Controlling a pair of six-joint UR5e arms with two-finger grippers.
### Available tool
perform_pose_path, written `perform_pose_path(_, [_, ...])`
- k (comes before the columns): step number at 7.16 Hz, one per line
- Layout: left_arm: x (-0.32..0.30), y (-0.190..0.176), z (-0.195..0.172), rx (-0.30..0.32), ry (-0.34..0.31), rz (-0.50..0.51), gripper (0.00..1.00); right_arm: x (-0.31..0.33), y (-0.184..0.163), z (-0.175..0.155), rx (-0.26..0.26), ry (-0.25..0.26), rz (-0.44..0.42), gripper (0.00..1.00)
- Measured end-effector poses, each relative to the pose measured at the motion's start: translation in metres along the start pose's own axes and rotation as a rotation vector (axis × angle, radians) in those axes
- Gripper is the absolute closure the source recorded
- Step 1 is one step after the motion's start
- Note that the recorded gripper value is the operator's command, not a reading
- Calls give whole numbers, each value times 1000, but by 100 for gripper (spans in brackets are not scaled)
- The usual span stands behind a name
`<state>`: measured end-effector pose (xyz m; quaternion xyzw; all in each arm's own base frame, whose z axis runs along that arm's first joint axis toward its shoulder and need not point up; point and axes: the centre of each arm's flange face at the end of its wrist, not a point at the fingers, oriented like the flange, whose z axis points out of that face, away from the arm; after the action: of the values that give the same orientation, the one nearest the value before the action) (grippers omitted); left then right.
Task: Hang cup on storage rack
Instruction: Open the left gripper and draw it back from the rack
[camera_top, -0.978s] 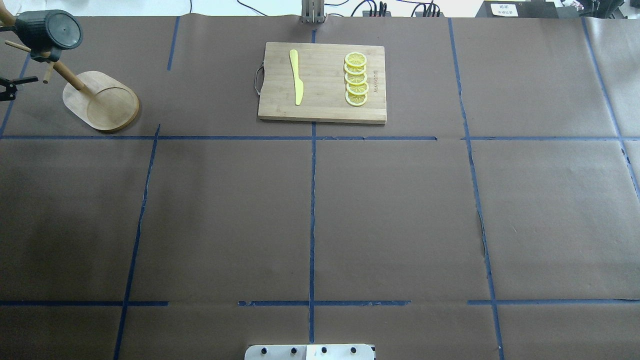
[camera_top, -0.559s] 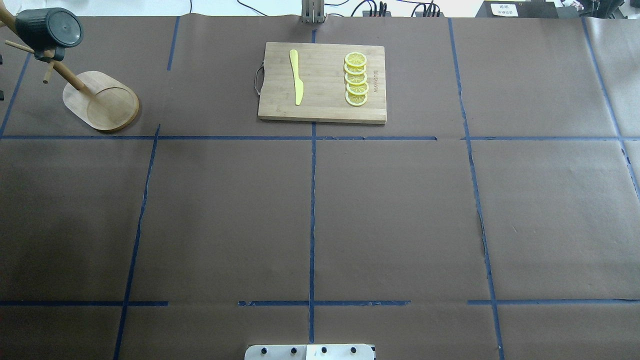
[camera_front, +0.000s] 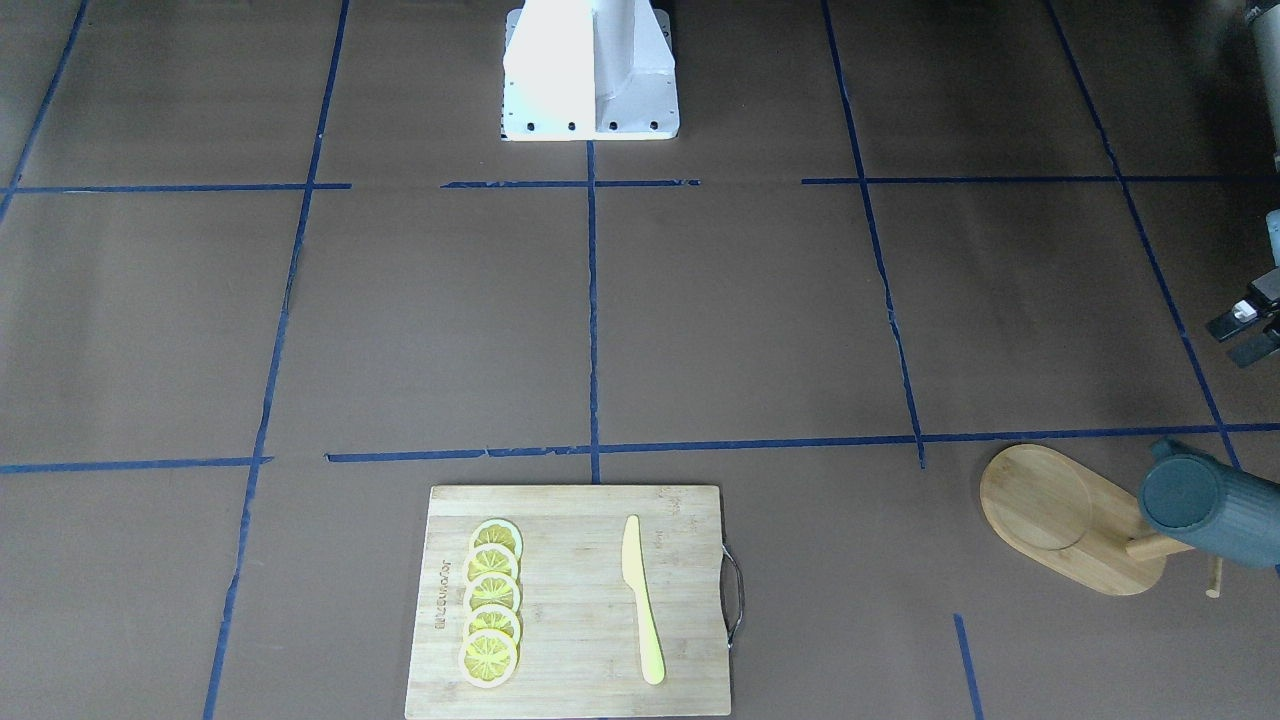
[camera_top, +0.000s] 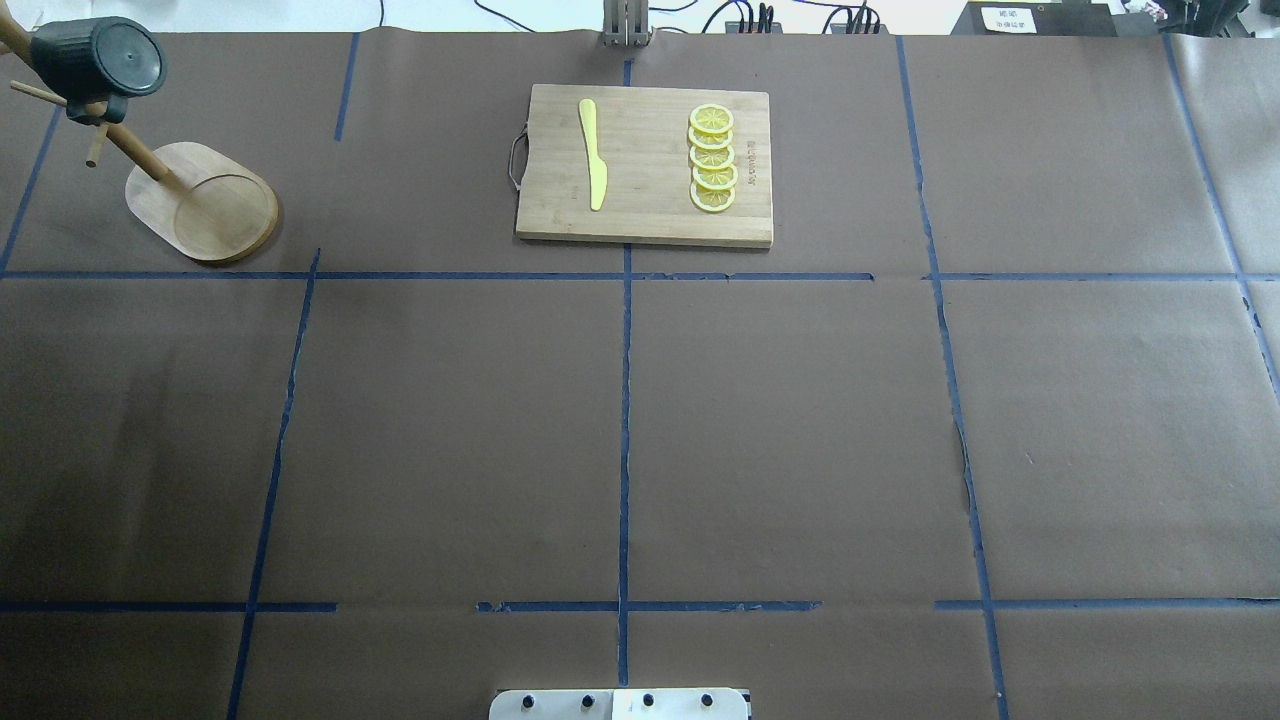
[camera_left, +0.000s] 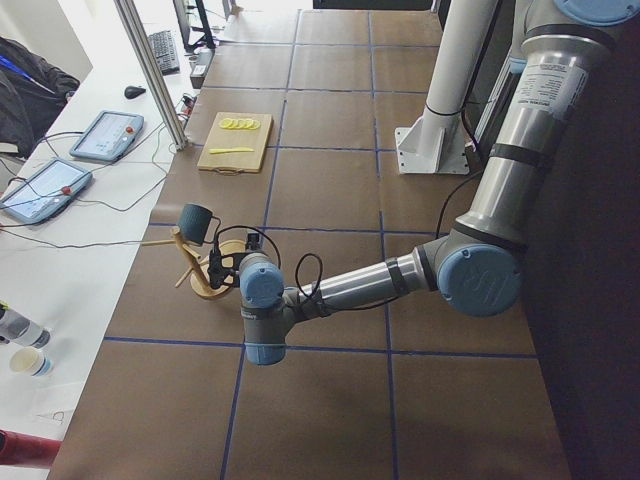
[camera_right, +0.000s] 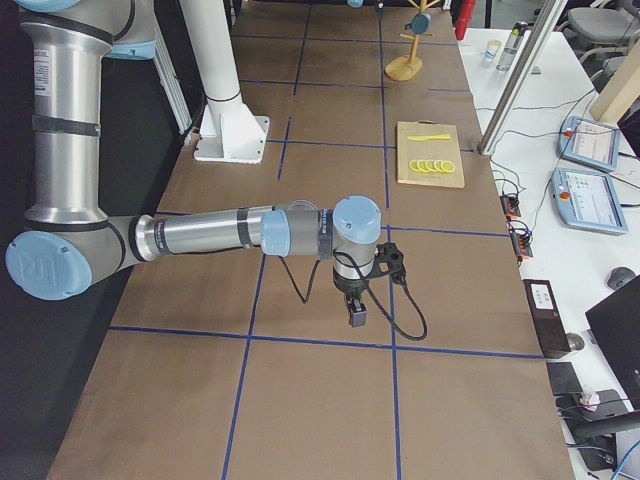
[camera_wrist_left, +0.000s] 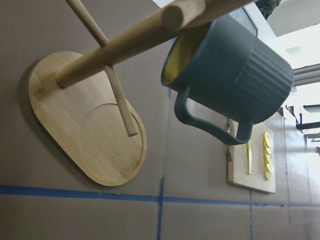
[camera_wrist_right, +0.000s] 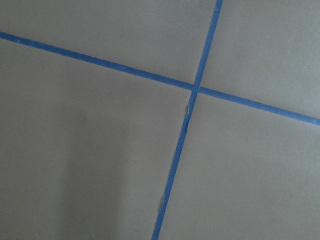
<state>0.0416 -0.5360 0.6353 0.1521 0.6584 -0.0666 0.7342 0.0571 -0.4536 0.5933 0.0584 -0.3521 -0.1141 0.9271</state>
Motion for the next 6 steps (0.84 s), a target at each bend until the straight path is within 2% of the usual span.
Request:
perform_pose_path(4, [-22,-9,0,-3,-98,199,0,1,0,1,-3,0,2,0])
perform_pose_path(6, [-43,-27,0,13,-229,346,0,1,2,2,-4,-1,4,0])
